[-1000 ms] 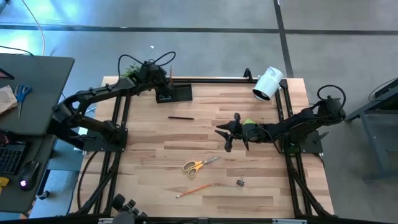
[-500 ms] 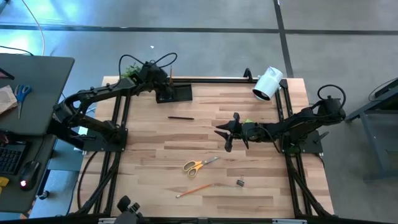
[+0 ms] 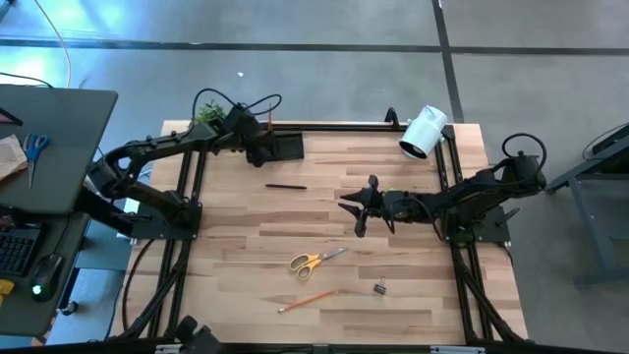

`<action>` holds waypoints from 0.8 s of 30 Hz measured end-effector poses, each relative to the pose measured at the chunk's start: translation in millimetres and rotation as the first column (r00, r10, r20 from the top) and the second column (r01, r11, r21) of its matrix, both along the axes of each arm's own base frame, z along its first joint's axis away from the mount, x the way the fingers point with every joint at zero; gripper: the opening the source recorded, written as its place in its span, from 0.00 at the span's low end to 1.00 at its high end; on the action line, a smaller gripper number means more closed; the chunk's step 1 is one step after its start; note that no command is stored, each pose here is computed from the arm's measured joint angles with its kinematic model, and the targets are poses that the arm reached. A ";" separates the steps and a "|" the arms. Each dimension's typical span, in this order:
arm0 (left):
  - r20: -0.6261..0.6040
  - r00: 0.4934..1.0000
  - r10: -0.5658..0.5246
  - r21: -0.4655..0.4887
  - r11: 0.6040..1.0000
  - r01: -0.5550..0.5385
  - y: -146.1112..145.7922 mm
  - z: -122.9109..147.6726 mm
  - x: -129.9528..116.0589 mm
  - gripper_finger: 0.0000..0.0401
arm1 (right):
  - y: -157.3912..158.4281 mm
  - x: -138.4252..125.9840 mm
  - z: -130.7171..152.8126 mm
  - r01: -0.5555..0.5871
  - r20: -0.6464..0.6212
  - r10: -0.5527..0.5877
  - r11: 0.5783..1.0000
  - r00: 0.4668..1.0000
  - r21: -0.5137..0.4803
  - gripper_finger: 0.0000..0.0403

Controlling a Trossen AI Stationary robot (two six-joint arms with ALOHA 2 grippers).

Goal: Pick and place office supplies into organizer
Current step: Adjust the desk organizer

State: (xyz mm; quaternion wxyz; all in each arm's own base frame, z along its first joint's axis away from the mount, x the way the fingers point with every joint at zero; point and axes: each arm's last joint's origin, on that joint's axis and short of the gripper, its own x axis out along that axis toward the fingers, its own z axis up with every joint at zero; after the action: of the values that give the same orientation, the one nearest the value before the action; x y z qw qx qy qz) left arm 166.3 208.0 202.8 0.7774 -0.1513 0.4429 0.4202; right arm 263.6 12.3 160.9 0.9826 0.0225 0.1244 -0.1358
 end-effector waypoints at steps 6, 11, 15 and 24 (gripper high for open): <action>-0.028 0.999 0.031 0.033 0.999 -0.030 7.7 -8.9 4.5 0.40 | -1.2 0.2 -0.3 -0.016 -0.004 0.016 1.000 1.000 0.006 0.25; -0.023 0.999 0.034 0.044 0.999 -0.033 13.0 -15.4 8.6 0.40 | -1.2 0.2 -0.4 -0.016 -0.004 0.016 1.000 1.000 0.007 0.25; -0.029 0.999 0.038 0.055 0.998 -0.036 16.3 -19.8 10.9 0.40 | -1.2 0.2 -0.4 -0.016 -0.005 0.016 1.000 1.000 0.007 0.25; -0.015 0.999 0.043 0.080 0.996 -0.041 22.9 -26.8 16.1 0.40 | -1.2 0.2 -0.5 -0.015 -0.005 0.015 1.000 1.000 0.009 0.25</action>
State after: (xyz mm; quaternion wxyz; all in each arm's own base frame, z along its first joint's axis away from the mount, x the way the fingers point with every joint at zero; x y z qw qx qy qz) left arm 182.4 231.0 176.0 0.7701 -0.1260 0.4289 0.4551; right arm 263.8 11.1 160.4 0.9832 0.0257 0.1278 -0.1279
